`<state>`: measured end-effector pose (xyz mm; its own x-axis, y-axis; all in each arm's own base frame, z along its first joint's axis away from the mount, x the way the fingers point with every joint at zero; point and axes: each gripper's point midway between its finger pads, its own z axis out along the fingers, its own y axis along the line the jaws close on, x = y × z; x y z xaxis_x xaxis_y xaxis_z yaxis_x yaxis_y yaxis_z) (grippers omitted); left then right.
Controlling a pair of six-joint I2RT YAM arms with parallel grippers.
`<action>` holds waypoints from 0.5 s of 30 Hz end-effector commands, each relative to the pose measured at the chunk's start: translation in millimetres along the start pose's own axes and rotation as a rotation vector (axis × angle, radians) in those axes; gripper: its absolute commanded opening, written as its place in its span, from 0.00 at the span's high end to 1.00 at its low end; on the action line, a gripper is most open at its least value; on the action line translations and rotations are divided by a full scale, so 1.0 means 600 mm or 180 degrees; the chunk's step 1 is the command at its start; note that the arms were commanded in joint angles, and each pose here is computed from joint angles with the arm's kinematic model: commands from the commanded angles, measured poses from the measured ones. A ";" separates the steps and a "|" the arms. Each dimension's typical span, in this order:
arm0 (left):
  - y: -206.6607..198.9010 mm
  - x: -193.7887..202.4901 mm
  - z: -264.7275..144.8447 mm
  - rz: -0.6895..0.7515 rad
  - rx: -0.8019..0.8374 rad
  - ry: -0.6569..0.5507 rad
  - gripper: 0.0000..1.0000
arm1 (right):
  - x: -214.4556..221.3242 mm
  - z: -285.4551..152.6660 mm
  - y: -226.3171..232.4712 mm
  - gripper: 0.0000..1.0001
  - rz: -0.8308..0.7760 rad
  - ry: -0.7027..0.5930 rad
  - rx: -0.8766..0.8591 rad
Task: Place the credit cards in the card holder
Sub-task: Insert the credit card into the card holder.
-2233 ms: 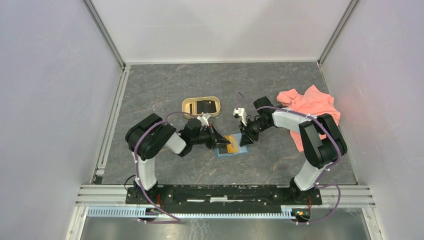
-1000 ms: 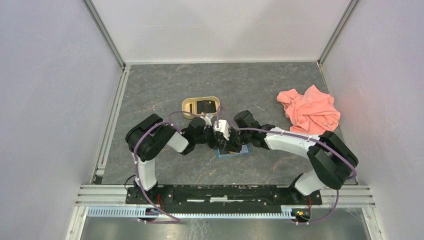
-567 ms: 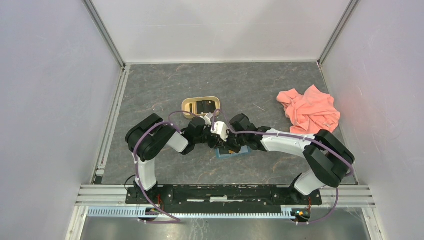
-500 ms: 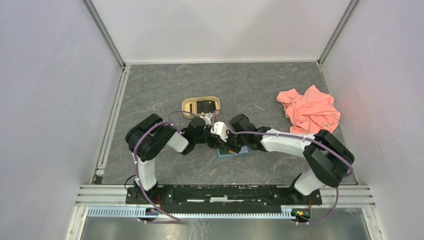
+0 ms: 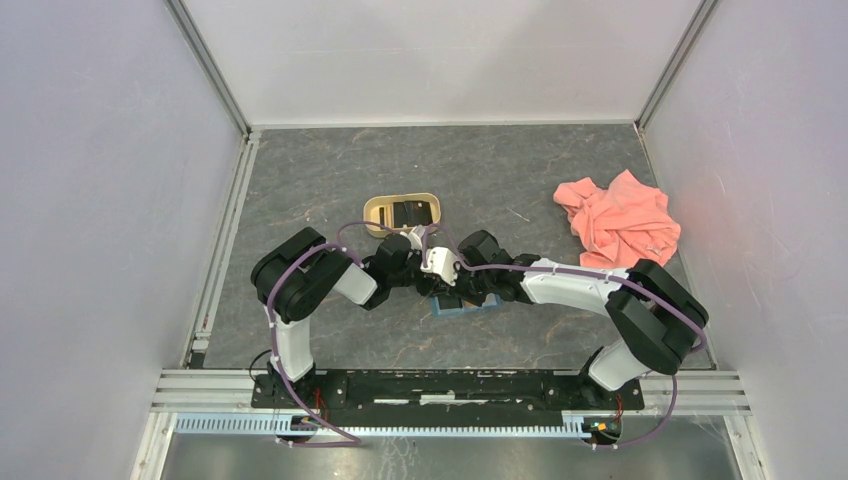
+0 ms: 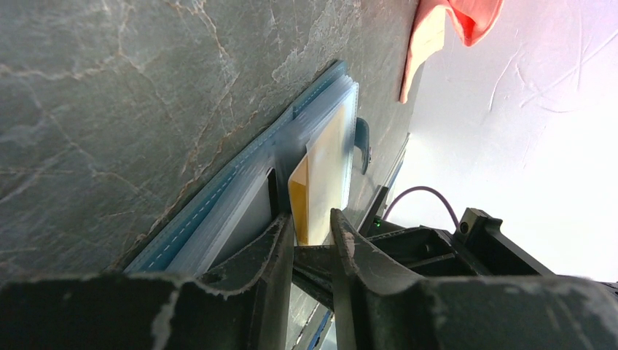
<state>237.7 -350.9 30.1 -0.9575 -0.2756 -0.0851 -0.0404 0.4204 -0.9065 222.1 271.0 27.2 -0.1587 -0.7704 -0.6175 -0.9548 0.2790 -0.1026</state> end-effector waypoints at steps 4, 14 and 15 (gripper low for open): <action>-0.005 -0.005 0.000 0.0129 0.0006 -0.0034 0.67 | 0.004 -0.018 -0.029 0.96 -0.0045 0.0097 0.0282; -0.008 -0.007 -0.002 0.0141 0.0002 -0.0053 0.63 | -0.016 -0.037 -0.018 0.96 0.0045 -0.0204 -0.0032; -0.009 -0.007 -0.003 0.0144 0.0005 -0.0054 0.62 | -0.023 -0.042 -0.017 0.94 0.0065 -0.0282 -0.0103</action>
<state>239.5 -351.4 32.6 -0.9557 -0.2798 -0.0912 -0.0354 0.4170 -0.9082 228.2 258.8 32.4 -0.1772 -0.7692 -0.6140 -0.9484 0.3002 -0.1023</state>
